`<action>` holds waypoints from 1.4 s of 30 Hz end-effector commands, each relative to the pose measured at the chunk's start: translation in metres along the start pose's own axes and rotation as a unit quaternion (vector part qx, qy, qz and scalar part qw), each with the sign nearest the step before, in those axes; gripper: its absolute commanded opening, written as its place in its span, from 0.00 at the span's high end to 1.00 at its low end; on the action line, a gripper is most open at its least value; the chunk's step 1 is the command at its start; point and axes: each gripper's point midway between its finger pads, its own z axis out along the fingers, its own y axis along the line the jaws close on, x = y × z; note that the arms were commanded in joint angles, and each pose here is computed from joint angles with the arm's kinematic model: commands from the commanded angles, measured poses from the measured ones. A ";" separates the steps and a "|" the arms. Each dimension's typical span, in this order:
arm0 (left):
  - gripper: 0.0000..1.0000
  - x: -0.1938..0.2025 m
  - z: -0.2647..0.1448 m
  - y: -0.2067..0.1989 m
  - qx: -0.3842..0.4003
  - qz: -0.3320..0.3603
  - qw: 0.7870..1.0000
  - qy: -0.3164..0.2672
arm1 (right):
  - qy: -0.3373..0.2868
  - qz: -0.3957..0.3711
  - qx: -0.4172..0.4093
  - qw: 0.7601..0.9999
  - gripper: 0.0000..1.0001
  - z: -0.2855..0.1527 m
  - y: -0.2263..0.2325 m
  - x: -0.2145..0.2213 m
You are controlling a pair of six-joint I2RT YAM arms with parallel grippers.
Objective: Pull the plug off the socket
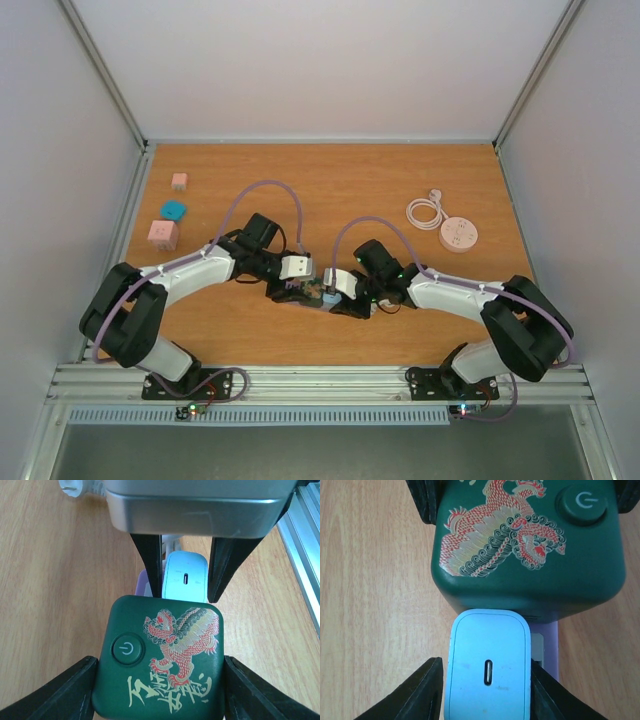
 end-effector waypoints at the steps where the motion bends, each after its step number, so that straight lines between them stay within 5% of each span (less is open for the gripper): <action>1: 0.34 -0.003 0.002 0.003 -0.013 0.019 1.000 -0.008 | -0.006 -0.001 -0.009 1.000 0.59 0.001 0.001 -0.006; 6: 0.19 0.001 0.003 0.004 -0.020 0.018 1.000 0.002 | -0.017 -0.001 0.000 1.000 0.63 -0.001 -0.002 -0.013; 9: 0.18 0.001 0.004 0.005 -0.025 0.021 0.999 0.005 | -0.017 -0.003 0.000 1.000 0.64 -0.001 -0.002 -0.012; 22: 0.47 -0.021 -0.001 0.002 -0.037 0.039 0.998 -0.033 | -0.002 -0.006 0.009 1.000 0.80 0.002 -0.003 0.000; 26: 0.51 -0.031 -0.007 0.007 -0.063 0.053 0.995 -0.055 | 0.012 0.011 0.013 1.000 0.92 0.005 -0.006 0.004; 36: 0.58 -0.045 -0.016 0.004 -0.083 0.101 0.988 -0.077 | 0.029 0.026 0.015 0.999 0.99 0.008 -0.007 0.015; 42: 0.63 -0.052 -0.012 0.002 -0.043 0.037 0.995 -0.084 | 0.042 0.031 0.021 0.998 0.99 0.010 -0.009 0.020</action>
